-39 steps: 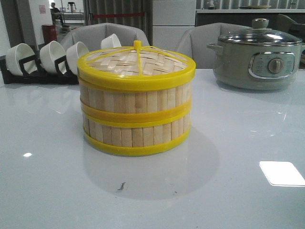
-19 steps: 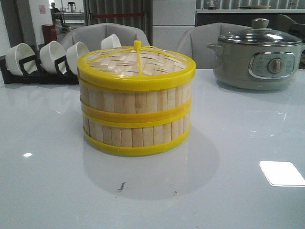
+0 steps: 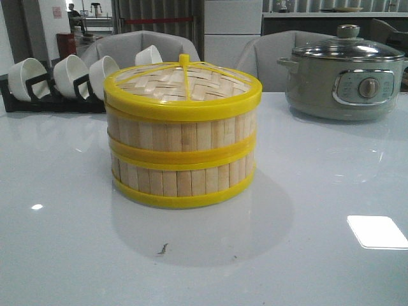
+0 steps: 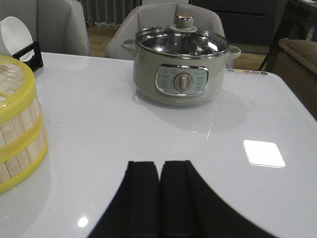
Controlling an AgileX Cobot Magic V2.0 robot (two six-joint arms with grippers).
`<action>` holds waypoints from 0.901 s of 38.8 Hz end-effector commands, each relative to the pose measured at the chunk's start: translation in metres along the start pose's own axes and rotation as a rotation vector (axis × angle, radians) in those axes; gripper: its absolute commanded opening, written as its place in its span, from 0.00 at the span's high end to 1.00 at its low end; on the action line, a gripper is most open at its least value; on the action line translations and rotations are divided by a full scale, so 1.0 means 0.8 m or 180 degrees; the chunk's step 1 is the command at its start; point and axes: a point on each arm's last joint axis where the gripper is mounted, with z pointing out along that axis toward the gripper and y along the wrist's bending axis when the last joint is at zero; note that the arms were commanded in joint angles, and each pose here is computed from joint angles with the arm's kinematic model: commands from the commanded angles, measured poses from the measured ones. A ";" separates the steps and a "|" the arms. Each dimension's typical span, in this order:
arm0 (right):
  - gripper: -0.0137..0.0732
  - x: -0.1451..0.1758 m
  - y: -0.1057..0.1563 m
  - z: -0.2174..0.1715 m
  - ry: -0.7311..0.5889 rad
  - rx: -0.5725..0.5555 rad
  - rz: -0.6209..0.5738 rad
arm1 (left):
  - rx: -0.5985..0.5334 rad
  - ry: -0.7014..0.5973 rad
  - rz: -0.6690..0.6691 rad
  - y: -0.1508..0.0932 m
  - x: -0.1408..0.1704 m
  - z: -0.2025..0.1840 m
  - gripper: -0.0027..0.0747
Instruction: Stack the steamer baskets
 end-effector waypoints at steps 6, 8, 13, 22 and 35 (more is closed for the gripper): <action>0.78 -0.021 0.000 -0.002 -0.0340 -0.0015 -0.0037 | -0.0206 -0.0568 -0.0165 0.010 0.036 -0.022 0.84; 0.78 -0.021 0.000 -0.002 -0.0340 -0.0015 -0.0037 | -0.0270 -0.0556 -0.0194 0.012 0.048 -0.023 0.84; 0.78 -0.021 0.000 -0.002 -0.0340 -0.0015 -0.0037 | -0.0398 -0.0522 -0.0214 0.017 0.068 -0.023 0.84; 0.78 -0.021 0.000 -0.002 -0.0337 -0.0015 -0.0037 | -0.0467 -0.0591 -0.0186 0.019 0.079 -0.026 0.84; 0.78 -0.021 0.000 -0.002 -0.0329 -0.0014 -0.0037 | -0.0464 -0.0644 -0.0116 0.018 0.078 -0.028 0.84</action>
